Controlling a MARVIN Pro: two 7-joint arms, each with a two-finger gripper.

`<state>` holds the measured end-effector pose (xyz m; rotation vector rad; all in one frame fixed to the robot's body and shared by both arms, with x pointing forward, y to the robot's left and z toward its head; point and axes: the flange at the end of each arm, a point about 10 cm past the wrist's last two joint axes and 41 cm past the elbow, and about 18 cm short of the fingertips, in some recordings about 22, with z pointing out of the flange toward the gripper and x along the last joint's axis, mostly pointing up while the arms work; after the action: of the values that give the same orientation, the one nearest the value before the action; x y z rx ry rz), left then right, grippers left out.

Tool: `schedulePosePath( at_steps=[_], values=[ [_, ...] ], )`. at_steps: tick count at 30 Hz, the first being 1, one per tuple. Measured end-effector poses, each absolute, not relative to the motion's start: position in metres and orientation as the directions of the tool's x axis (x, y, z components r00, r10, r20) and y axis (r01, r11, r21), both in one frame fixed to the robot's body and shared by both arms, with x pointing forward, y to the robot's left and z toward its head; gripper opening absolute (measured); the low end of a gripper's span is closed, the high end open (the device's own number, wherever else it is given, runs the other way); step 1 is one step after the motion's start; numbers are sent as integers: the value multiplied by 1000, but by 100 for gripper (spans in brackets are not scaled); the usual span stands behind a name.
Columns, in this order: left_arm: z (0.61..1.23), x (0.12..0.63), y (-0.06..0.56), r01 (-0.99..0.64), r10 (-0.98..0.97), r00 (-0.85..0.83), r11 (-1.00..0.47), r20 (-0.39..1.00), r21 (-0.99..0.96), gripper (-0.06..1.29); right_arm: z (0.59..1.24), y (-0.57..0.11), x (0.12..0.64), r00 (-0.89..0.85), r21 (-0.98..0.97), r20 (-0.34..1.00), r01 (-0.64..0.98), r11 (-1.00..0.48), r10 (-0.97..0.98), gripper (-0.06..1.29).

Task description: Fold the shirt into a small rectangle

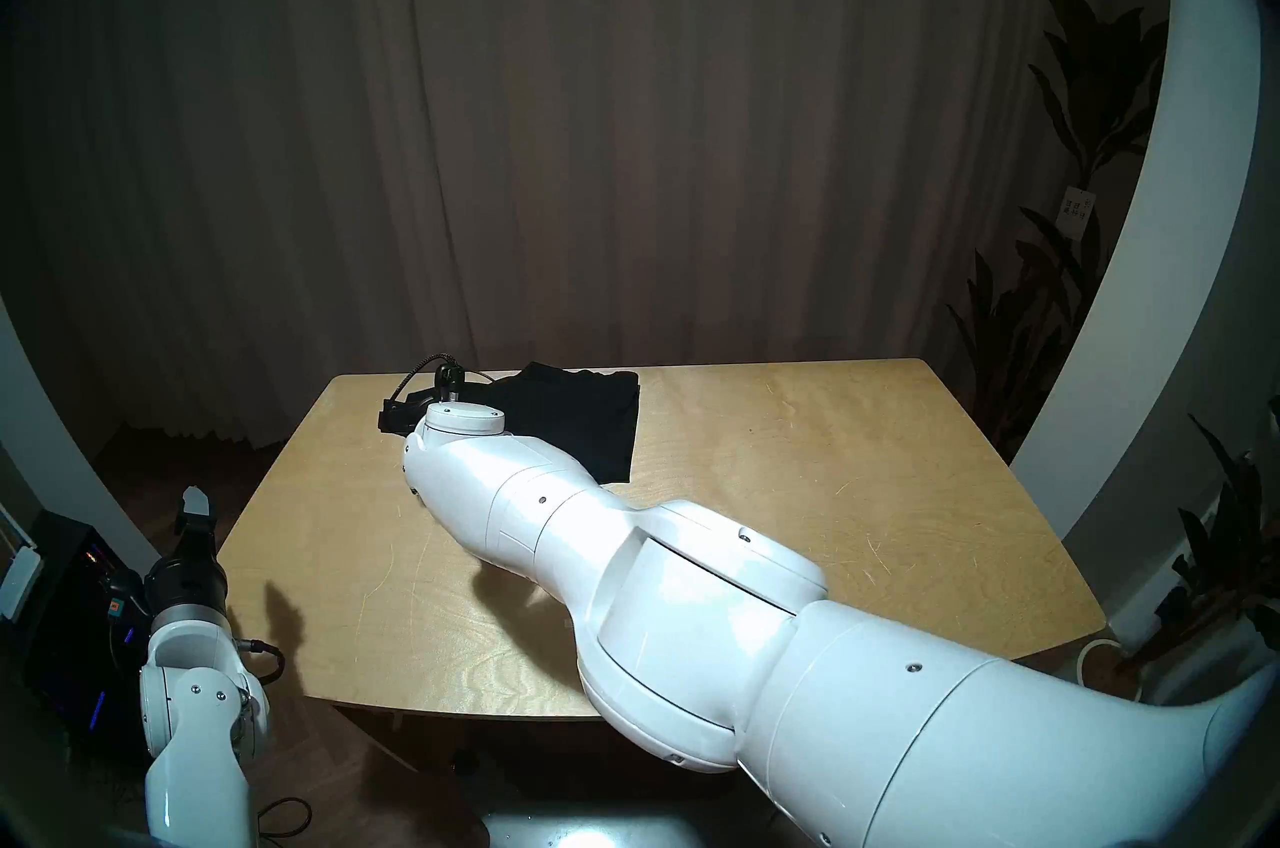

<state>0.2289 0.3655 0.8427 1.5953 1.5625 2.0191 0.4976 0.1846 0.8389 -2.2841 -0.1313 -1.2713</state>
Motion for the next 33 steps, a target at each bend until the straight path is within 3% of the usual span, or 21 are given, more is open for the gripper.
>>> schedulePosePath(
  at_steps=[20,33],
  values=[
    [870,248,353,373,610,-437,-546,661,750,124,896,191,520,495,-484,827,385,-786,-268,125],
    [904,296,316,195,586,-362,-713,725,673,124,914,76,599,304,-410,893,241,-880,-333,125]
  ],
)
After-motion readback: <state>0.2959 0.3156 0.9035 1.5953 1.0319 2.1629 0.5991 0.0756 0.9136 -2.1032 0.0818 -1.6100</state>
